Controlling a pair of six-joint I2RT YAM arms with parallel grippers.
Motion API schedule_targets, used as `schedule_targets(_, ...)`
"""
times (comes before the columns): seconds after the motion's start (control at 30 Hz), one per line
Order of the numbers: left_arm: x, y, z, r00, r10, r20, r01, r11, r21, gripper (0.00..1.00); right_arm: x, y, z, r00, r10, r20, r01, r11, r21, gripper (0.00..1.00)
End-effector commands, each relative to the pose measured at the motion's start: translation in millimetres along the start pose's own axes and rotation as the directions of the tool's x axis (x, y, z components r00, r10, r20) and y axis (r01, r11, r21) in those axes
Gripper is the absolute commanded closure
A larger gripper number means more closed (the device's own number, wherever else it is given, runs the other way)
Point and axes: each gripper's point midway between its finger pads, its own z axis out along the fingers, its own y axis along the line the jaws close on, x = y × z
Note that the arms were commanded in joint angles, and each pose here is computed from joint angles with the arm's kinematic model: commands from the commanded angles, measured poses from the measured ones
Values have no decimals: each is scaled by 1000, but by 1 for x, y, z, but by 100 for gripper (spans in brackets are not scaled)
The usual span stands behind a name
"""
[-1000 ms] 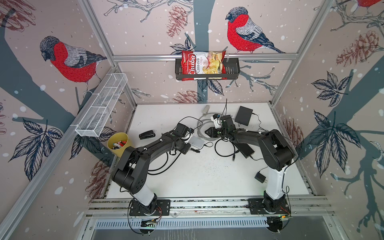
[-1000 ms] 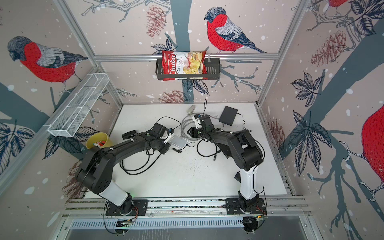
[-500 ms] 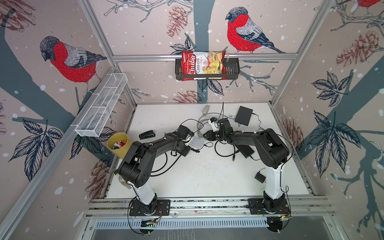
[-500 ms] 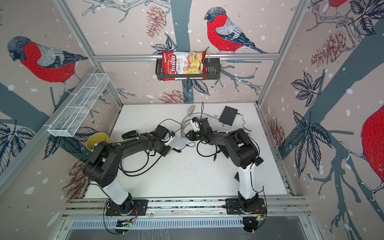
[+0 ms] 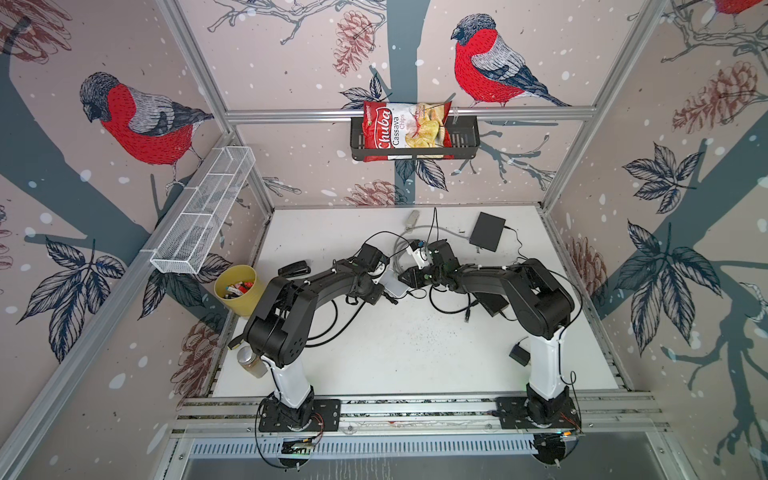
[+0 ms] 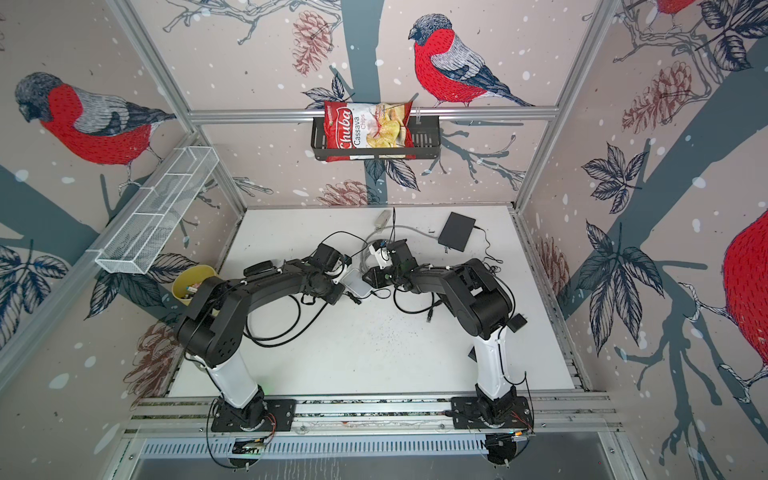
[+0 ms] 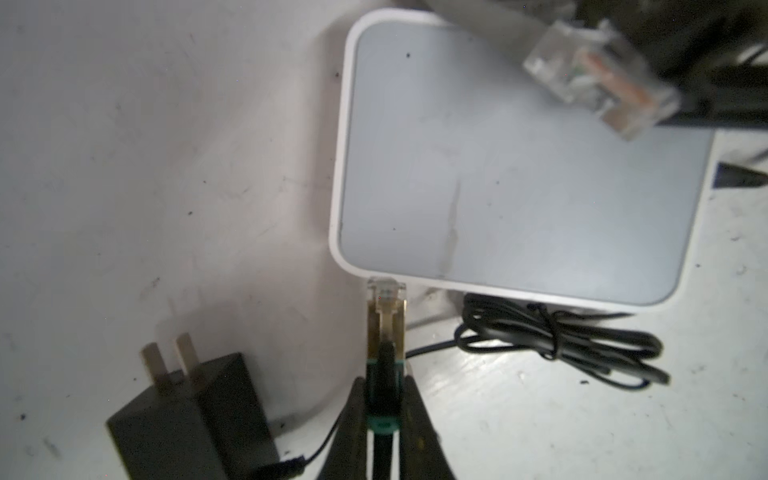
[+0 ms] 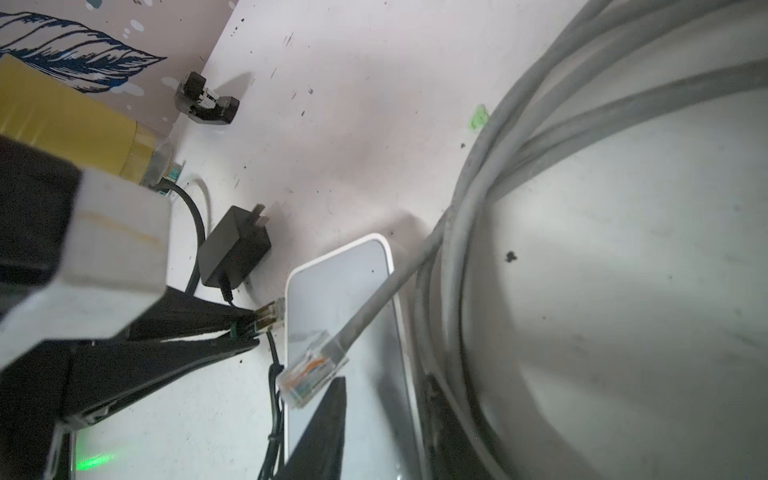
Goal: Insert the plug into the switch port
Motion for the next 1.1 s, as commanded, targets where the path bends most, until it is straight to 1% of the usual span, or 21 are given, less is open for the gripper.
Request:
schedule_targets(0.0, 8, -2, -4, 999, -12, -33, 13, 1000, 15, 91, 3, 4, -1, 1000, -1, -11, 1, 1000, -13, 68)
schedule_targets(0.13, 6, -6, -9, 1000, 15, -27, -14, 999, 38, 90, 6, 9, -2, 1000, 10, -17, -11, 999, -31, 68)
schedule_targets(0.27, 18, 0, 3, 992, 57, -110, -56, 998, 14, 90, 4, 13, -3, 1000, 14, -12, -15, 999, -50, 68)
schedule_targets(0.33, 18, 4, 7, 990, 71, -125, -72, 997, -5, 90, 3, 14, -2, 1000, 12, -12, -12, 999, -51, 68)
schedule_targets(0.47, 10, 8, 5, 991, 95, -92, -98, 995, -28, 90, 3, 13, 2, 1000, 11, -26, -12, 999, -53, 68)
schedule_targets(0.63, 6, 12, 5, 988, 122, -97, -127, 991, -47, 90, 5, 9, 6, 999, -5, -45, 3, 999, -45, 67)
schedule_targets(0.83, 1, 9, 6, 986, 143, -89, -146, 989, -29, 90, 5, 5, 13, 998, -34, -56, 31, 998, -46, 67)
schedule_targets(1.07, -3, 7, 10, 980, 180, -82, -182, 983, -24, 91, 3, 10, 17, 996, -69, -58, 63, 994, -93, 66)
